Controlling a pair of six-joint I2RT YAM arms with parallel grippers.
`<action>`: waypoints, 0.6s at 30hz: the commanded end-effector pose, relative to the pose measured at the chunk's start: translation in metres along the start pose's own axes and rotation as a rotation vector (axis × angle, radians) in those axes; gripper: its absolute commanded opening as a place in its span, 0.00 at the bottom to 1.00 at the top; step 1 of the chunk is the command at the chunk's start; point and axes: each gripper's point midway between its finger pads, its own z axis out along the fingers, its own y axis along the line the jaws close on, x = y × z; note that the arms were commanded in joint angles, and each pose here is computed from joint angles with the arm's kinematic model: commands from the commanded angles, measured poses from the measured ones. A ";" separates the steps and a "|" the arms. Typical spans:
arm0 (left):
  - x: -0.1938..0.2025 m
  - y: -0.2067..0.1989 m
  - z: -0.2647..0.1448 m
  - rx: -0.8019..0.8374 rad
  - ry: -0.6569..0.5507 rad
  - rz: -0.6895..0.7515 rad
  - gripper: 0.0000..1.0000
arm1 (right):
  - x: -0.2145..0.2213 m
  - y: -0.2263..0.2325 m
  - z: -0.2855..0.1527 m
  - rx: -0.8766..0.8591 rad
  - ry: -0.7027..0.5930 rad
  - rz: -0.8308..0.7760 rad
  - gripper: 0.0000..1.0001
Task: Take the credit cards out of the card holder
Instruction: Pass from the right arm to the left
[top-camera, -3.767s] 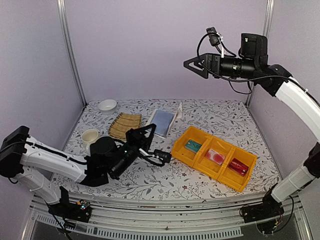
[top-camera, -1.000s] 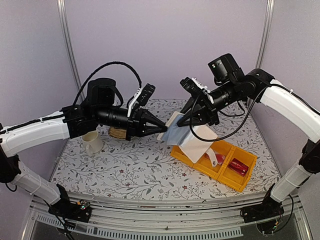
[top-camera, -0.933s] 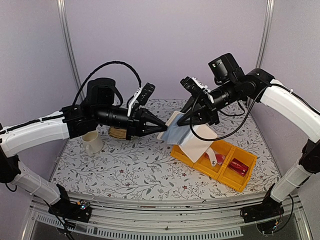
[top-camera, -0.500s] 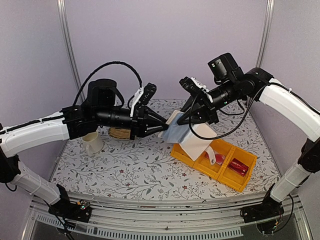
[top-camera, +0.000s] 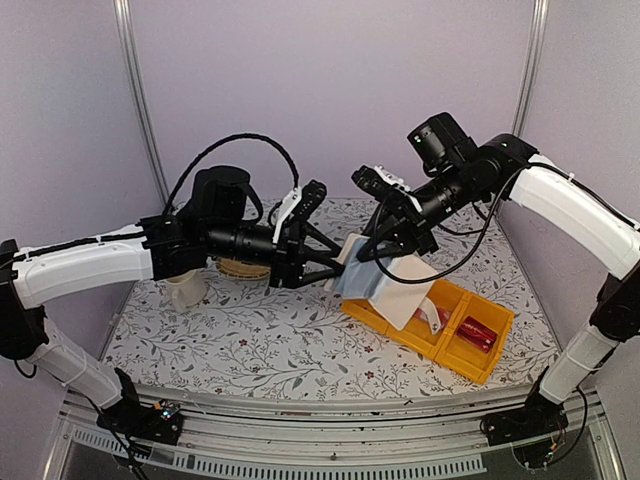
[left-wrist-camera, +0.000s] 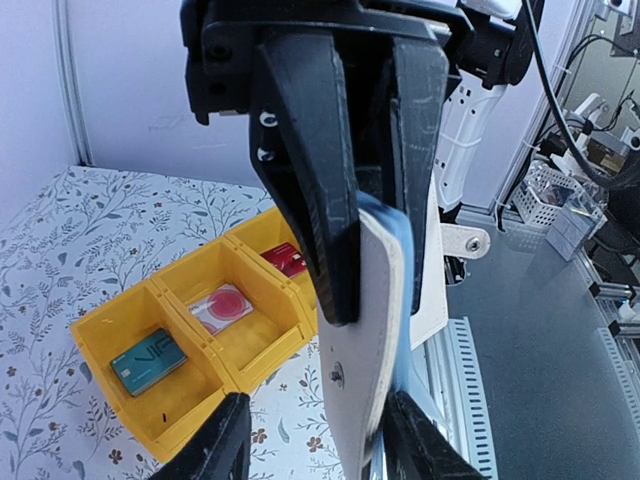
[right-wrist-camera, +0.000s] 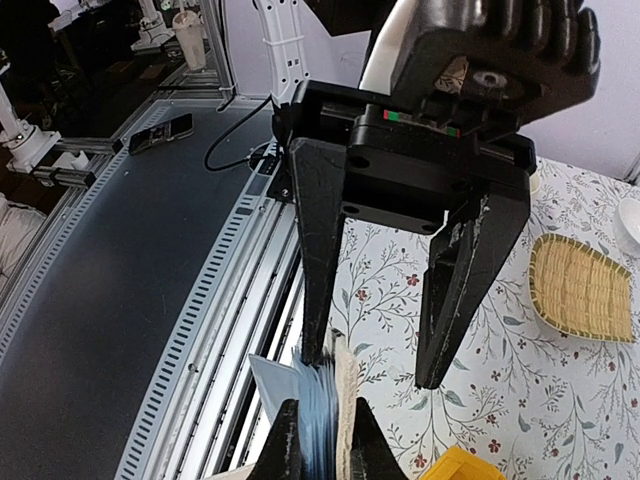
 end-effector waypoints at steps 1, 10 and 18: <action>0.008 -0.004 0.016 0.015 -0.009 0.014 0.51 | -0.049 -0.005 0.004 0.021 -0.124 -0.162 0.01; 0.016 -0.005 0.021 0.009 0.003 0.030 0.34 | -0.063 -0.008 -0.002 0.049 -0.156 -0.193 0.01; 0.003 -0.013 0.013 0.028 -0.080 0.001 0.00 | -0.048 -0.018 0.009 0.063 -0.126 -0.187 0.01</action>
